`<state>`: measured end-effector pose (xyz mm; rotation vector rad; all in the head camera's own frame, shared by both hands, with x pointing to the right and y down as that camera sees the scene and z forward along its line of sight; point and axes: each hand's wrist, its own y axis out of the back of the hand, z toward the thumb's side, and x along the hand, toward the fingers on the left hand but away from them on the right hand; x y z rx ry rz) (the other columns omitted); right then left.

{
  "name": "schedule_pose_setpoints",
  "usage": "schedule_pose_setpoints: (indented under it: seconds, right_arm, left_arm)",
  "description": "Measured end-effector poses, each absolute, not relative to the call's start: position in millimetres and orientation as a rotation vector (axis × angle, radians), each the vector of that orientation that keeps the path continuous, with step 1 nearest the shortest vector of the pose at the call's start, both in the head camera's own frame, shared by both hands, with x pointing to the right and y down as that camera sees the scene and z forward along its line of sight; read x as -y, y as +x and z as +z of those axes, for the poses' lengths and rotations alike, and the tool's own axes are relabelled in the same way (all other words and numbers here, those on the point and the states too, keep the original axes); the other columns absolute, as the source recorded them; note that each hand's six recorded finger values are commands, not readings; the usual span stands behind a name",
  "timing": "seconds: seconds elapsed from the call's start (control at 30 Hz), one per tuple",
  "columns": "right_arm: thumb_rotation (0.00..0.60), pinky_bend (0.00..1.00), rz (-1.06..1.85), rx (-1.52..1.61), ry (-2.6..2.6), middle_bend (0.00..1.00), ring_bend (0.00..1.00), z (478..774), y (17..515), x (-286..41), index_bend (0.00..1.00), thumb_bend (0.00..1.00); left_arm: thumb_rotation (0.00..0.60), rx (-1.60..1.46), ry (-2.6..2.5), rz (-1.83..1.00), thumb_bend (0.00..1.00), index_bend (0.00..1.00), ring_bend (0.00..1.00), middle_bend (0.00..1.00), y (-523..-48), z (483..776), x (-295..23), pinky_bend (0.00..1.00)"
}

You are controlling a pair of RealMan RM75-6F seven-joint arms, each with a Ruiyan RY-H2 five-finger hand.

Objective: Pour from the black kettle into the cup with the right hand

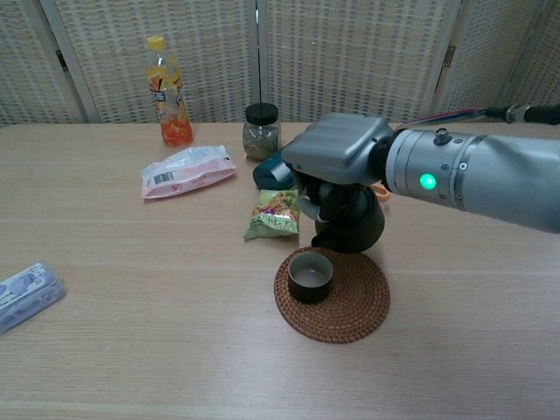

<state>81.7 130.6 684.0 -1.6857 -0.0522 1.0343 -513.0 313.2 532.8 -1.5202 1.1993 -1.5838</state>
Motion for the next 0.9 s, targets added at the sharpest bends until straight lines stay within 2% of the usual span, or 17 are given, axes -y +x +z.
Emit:
schedule_pose_setpoints:
  seconds: [0.9]
  right_arm:
    - [0.460,0.58,0.971,-0.072,-1.549,0.98,0.88,680.3,62.8,-144.7,1.00,0.58]
  left_arm:
    - [0.600,-1.210,-1.514,-1.597,0.24,0.00,0.01,0.00,-516.3,533.5,-319.1,0.00]
